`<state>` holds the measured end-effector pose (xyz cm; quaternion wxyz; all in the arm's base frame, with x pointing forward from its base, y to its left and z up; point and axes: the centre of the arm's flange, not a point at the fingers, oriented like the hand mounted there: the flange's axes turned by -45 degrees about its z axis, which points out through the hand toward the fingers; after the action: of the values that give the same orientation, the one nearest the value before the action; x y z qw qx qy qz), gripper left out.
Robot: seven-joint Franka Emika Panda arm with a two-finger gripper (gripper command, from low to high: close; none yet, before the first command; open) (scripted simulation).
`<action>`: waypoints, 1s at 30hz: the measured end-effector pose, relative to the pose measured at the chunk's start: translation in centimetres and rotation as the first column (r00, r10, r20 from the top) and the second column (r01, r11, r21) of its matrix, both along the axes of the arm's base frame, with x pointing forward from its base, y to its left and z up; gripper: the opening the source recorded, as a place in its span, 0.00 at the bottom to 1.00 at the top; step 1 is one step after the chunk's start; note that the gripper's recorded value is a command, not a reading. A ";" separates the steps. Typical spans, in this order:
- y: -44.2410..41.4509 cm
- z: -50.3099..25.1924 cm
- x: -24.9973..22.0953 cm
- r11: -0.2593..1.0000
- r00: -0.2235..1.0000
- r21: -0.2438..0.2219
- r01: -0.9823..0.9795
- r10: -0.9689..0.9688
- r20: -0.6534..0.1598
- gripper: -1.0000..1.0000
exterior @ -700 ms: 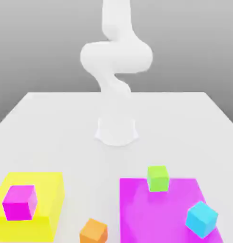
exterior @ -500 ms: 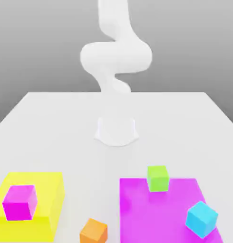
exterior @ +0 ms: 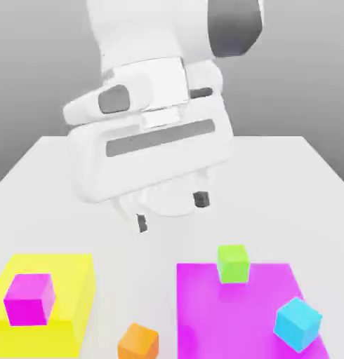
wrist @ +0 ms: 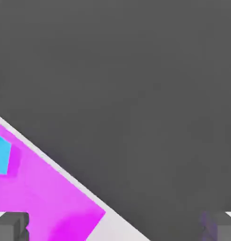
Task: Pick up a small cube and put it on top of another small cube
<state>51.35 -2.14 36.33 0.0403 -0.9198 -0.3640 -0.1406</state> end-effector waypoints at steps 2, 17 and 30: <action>-0.2 -3.0 0.1 0.998 0.998 -0.028 -0.060 0.059 -0.032 0.50; -3.2 -22.5 -2.1 0.904 0.910 -0.178 -0.389 0.347 -0.228 0.50; -3.5 -17.3 -2.1 0.906 0.911 -0.176 -0.385 0.343 -0.229 0.00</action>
<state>49.26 -5.67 19.05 0.0004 -0.8434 -0.5372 -0.0004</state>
